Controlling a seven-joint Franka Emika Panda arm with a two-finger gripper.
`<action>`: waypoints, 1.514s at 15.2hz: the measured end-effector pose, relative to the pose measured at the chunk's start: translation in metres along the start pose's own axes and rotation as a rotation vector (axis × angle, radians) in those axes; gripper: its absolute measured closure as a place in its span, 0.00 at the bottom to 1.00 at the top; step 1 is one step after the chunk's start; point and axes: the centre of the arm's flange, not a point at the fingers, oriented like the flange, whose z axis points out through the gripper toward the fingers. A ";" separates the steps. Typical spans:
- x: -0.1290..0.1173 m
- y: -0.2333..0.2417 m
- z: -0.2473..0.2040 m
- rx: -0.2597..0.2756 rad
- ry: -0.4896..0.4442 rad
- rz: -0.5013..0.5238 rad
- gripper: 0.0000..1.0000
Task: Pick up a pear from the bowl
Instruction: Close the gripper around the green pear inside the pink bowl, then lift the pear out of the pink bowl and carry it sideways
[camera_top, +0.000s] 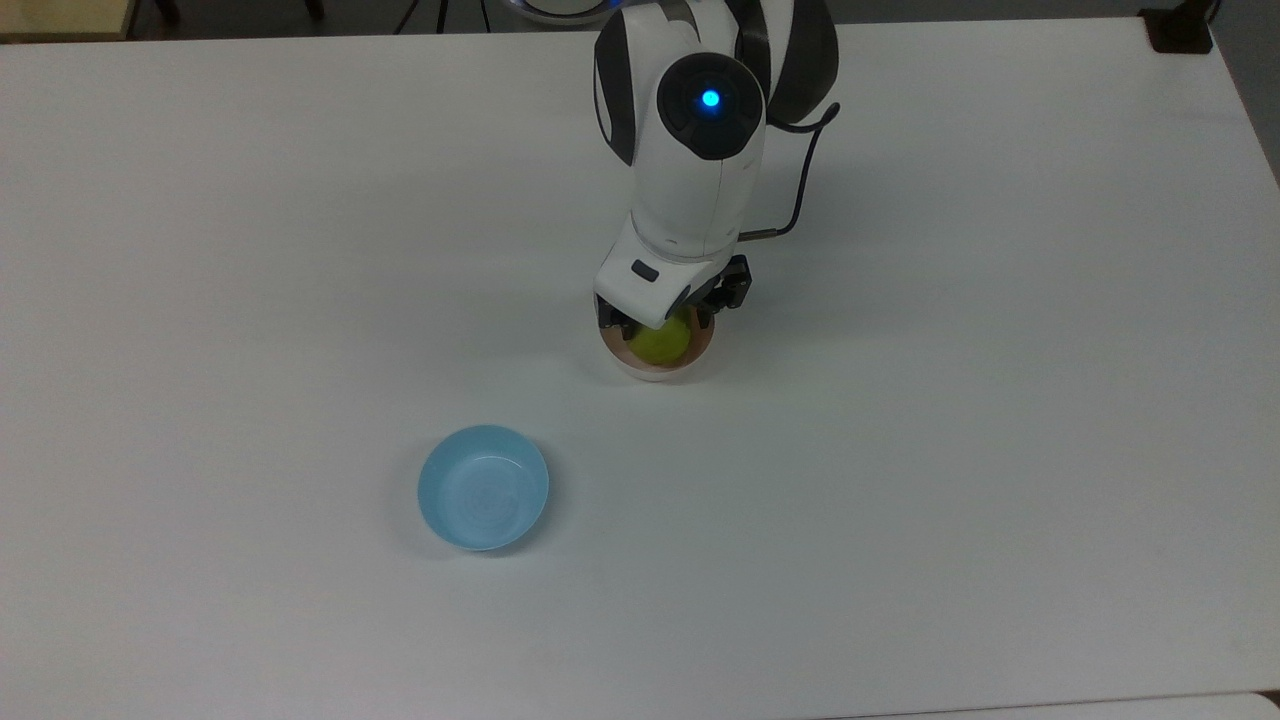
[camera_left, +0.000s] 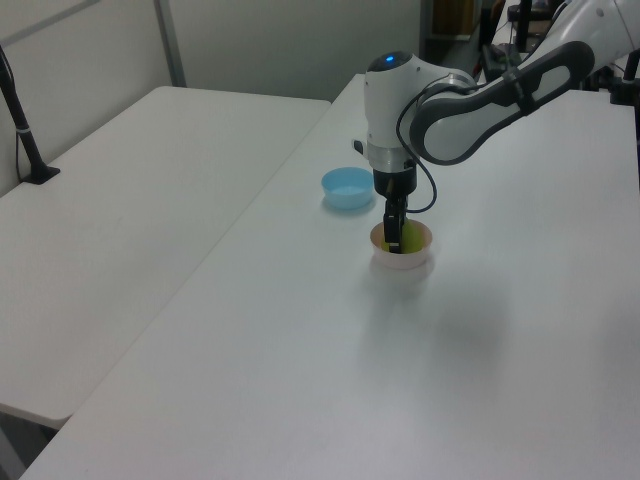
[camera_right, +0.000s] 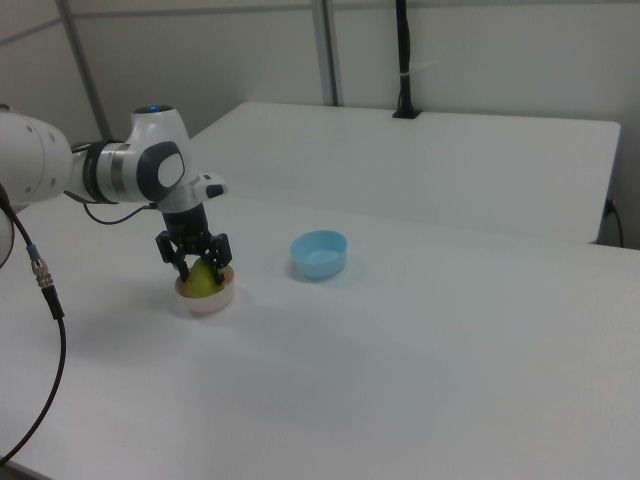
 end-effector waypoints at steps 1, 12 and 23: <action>0.000 0.000 -0.001 -0.003 0.001 -0.001 0.26; 0.002 0.001 -0.007 -0.006 0.014 -0.002 0.37; -0.006 0.013 -0.093 -0.013 0.017 0.040 0.37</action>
